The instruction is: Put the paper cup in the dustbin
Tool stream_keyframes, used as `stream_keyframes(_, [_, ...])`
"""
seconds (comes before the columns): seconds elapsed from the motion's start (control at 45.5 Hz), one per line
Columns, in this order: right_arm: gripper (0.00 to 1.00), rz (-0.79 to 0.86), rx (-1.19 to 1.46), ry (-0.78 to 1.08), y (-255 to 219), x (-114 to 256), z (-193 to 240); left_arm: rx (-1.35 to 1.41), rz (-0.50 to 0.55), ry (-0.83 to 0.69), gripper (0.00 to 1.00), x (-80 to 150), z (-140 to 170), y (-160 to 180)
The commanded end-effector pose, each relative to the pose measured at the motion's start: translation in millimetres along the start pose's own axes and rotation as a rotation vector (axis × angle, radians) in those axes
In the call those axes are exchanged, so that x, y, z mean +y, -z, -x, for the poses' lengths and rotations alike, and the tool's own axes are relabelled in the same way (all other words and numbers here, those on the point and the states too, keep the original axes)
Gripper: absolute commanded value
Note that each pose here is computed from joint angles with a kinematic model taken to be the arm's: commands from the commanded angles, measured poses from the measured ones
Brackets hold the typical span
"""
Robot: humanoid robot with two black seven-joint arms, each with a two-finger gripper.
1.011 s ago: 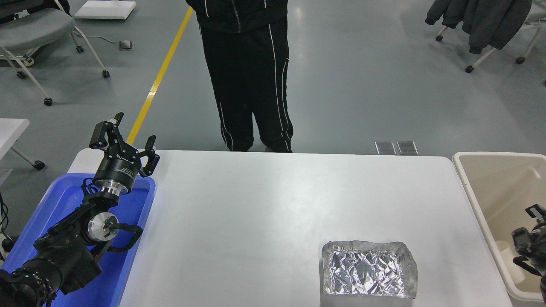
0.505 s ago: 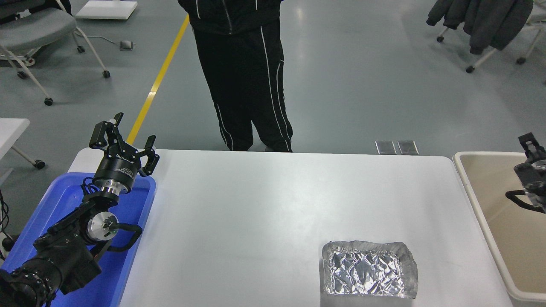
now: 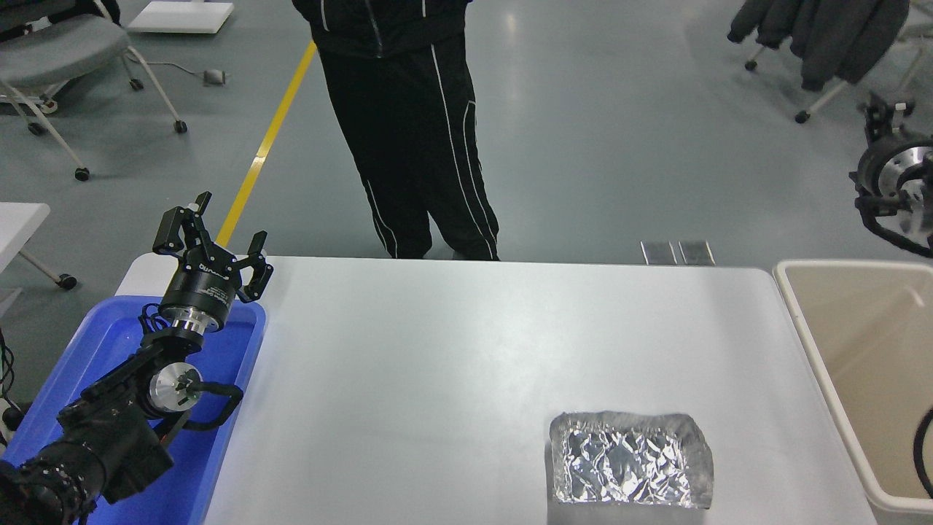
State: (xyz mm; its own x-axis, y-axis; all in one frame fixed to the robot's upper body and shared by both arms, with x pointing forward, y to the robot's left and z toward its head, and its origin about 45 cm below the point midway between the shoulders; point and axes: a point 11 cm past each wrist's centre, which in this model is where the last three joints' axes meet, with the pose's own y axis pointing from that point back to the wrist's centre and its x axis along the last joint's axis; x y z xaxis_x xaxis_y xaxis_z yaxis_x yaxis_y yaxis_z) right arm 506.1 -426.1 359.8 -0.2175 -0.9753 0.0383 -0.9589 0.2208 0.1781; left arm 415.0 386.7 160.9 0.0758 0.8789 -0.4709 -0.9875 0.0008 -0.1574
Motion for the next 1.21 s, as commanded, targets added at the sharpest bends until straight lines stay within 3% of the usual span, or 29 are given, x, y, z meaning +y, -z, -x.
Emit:
stream_keyframes(0.0, [1.00, -0.084, -0.251, 0.145, 2, 18, 19, 0.000, 0.000, -0.001, 1.00, 0, 0, 0])
stream_keyframes(0.242, [1.00, -0.075, -0.523, 0.183, -81, 30, 7, 0.000, 0.000, -0.001, 1.00, 0, 0, 0])
stream_keyframes(0.484, [1.00, -0.054, -0.539, 0.139, -141, 45, -6, 0.001, 0.000, 0.000, 1.00, 0, 0, 0])
stream_keyframes(0.769, [1.00, -0.145, -0.452, 0.069, -180, 49, -4, 0.001, 0.000, 0.000, 1.00, 0, 0, 0])
stream_keyframes(1.187, [1.00, -0.178, -0.466, 0.084, -174, 47, 9, 0.001, 0.000, 0.000, 1.00, 0, 0, 0])
